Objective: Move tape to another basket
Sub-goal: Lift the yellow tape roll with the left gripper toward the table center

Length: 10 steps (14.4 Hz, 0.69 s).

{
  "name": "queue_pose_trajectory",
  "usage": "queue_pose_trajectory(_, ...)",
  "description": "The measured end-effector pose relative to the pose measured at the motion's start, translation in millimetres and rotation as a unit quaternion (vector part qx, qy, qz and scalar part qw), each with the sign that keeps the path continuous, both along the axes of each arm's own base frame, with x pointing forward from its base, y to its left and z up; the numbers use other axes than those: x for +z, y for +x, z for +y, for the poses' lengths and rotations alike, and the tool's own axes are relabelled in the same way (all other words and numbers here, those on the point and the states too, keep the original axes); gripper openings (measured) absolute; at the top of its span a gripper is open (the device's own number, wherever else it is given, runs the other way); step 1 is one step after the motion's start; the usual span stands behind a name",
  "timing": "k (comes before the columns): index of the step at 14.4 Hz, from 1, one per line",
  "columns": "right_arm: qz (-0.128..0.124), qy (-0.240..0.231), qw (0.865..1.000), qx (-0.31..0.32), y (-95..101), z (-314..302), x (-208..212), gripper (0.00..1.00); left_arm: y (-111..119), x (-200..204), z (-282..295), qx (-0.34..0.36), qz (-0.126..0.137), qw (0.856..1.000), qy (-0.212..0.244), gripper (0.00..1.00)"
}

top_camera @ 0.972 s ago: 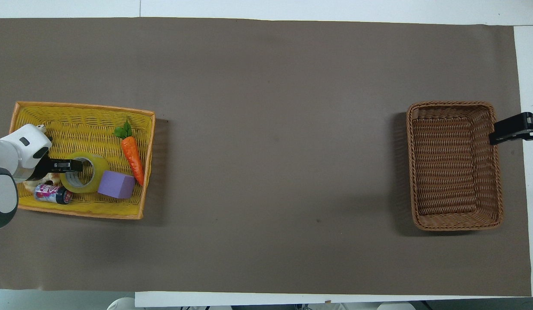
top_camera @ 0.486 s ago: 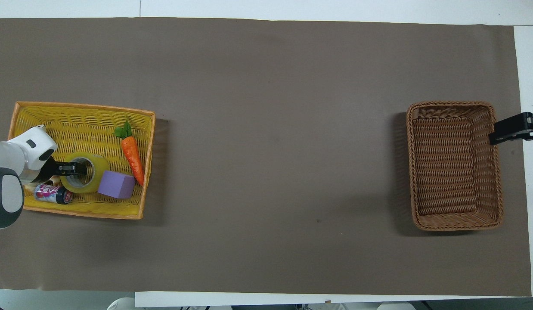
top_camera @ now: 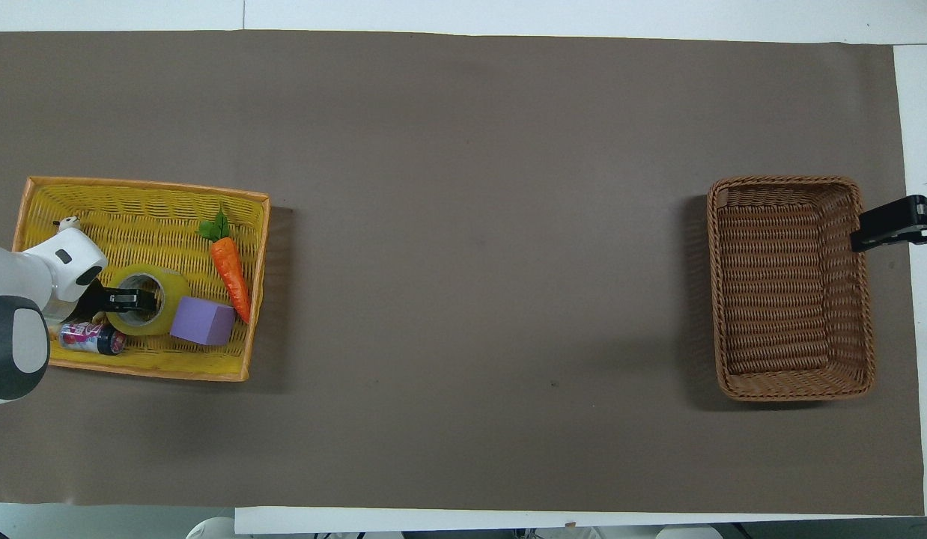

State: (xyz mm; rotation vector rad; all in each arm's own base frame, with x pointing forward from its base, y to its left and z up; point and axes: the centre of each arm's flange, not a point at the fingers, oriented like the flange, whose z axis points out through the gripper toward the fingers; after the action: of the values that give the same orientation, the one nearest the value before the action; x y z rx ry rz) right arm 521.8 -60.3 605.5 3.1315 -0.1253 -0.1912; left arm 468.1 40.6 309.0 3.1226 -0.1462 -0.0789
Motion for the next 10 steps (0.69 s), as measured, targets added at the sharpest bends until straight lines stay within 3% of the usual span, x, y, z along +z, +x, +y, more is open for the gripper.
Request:
queue_pose_trajectory(3, 0.0, 0.0, 1.0, 0.0, 0.0, 0.0, 0.0, 0.99, 1.0, 0.9, -0.9, -0.012, -0.003, 1.0, 0.0, 0.26)
queue_pose_trajectory(4, 0.0, 0.0, 1.0, 0.0, 0.0, 0.0, 0.0, 0.99, 2.1, 1.9, -0.9, -0.028, -0.005, 1.0, -0.001, 0.22)
queue_pose_trajectory(7, 0.0, 0.0, 1.0, 0.0, 0.0, 0.0, 0.0, 0.99, 20.0, 20.6, -1.4, -0.045, -0.02, 0.999, 0.0, 0.22)
queue_pose_trajectory(10, 0.0, 0.0, 1.0, 0.0, 0.0, 0.0, 0.0, 0.99, 67.7, 96.2, -5.5, -0.049, -0.008, 0.999, -0.006, 0.22)
